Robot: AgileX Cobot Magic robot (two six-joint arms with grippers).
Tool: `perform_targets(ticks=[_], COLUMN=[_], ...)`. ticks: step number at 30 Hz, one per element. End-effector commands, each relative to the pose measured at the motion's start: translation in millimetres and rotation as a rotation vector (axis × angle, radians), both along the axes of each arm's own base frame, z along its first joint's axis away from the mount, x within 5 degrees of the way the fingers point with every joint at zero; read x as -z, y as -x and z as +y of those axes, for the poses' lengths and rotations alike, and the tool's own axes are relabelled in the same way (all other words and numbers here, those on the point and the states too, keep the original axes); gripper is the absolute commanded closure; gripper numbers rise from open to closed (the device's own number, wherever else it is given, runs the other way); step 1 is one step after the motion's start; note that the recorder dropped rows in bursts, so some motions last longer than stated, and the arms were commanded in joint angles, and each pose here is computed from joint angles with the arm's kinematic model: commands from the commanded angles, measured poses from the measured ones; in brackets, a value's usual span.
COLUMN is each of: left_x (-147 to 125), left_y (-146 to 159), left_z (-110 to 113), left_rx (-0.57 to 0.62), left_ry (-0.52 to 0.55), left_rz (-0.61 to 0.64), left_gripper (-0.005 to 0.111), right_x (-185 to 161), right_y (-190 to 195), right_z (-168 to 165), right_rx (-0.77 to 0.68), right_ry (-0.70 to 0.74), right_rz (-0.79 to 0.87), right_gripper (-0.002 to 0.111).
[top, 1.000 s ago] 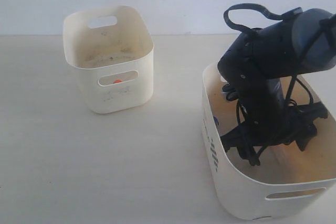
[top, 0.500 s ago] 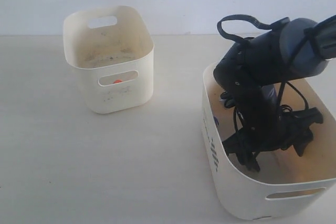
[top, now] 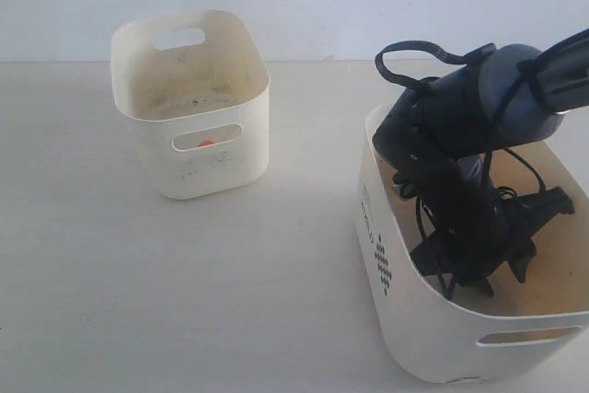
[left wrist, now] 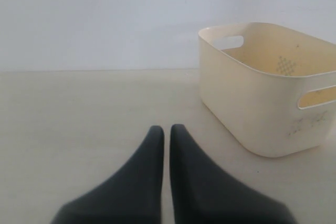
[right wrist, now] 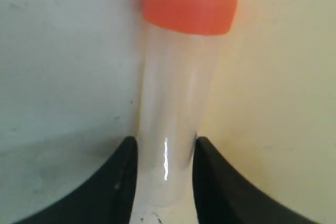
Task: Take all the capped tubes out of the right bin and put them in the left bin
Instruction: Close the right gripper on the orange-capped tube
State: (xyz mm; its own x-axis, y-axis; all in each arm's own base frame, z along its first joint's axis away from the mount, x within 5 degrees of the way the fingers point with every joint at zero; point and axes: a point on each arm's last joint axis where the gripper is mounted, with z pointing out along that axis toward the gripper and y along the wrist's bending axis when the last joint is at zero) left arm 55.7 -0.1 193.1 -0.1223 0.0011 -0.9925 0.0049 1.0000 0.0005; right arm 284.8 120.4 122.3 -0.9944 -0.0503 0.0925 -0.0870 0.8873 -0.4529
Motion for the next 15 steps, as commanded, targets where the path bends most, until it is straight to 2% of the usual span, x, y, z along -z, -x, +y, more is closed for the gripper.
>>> perform_targets(ticks=[1,7,11,15], left_x=[-1.7,-1.7,-1.7,-1.7], left_y=[-0.2,-0.2,-0.2,-0.2], left_z=[-0.1,-0.1,-0.1,-0.1], left_rx=[-0.001,-0.001,-0.001,-0.001], left_ry=[0.016,0.016,0.016,0.016], left_rz=[-0.007,-0.007,-0.007,-0.007], left_gripper=[0.102,0.102,0.102,0.102], right_x=[4.6,4.7,5.4,6.0], right_y=[0.7,0.4,-1.1,-2.4], right_z=[1.9,2.1,3.4,4.6], right_rx=[0.000,0.000,-0.006,-0.010], right_ry=[-0.032,-0.034,-0.051,-0.065], right_rz=[0.003,-0.001,-0.016,-0.031], right_gripper=[0.078,0.069,0.058,0.057])
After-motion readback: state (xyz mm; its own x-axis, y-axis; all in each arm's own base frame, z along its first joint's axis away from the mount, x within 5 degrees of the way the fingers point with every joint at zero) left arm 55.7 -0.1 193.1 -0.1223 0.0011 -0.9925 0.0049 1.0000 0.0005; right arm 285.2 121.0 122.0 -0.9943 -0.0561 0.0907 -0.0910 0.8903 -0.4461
